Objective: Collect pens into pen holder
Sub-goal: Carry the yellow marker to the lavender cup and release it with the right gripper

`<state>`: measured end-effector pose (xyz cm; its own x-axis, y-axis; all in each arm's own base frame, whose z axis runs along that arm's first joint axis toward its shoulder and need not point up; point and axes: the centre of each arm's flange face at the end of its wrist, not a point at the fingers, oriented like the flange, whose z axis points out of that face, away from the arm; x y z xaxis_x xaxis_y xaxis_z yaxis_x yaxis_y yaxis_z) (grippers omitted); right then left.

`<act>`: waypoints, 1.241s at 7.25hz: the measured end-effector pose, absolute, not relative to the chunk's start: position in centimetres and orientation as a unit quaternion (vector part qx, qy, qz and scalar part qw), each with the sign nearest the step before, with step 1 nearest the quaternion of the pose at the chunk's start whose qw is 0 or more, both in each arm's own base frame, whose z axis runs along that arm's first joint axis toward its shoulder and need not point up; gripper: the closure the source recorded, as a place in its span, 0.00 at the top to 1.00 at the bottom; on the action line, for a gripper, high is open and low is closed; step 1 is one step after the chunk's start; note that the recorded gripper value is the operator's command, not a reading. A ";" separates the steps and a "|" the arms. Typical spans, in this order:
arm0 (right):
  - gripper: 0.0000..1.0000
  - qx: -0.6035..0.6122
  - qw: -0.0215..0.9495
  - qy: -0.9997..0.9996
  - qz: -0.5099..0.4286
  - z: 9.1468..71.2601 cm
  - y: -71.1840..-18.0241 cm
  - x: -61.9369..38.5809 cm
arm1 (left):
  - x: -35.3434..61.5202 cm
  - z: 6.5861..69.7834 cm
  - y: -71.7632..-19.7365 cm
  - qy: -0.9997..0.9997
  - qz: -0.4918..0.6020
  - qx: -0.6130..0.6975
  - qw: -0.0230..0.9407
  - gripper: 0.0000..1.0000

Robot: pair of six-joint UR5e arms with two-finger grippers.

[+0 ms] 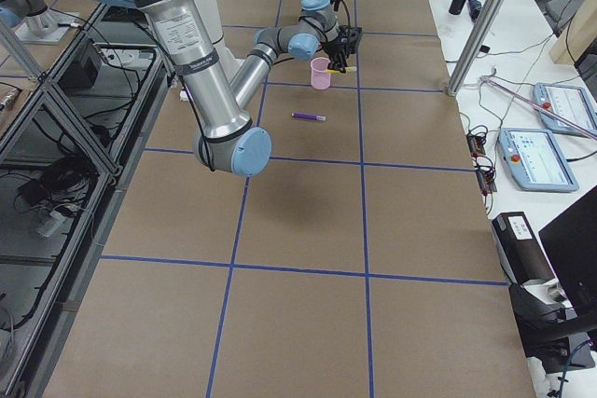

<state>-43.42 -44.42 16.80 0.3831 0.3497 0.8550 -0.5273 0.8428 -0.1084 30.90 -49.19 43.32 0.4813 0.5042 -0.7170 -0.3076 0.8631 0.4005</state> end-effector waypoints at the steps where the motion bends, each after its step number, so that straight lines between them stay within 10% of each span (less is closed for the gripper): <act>1: 0.00 0.110 0.814 -0.486 0.297 15.9 -42.9 -45.4 | 30.8 43.6 -49.2 0.446 0.237 0.110 0.856 0.90; 5: 0.00 0.200 0.794 -0.465 0.336 14.7 -37.2 -52.6 | 29.8 44.9 -49.9 0.422 0.254 0.121 0.862 0.91; 8: 0.79 0.217 0.796 -0.457 0.332 15.3 -35.4 -54.9 | 29.4 45.7 -50.0 0.410 0.253 0.122 0.868 0.90; 9: 0.84 0.217 0.796 -0.459 0.329 15.2 -35.1 -55.0 | 29.0 46.7 -50.0 0.399 0.256 0.122 0.872 0.90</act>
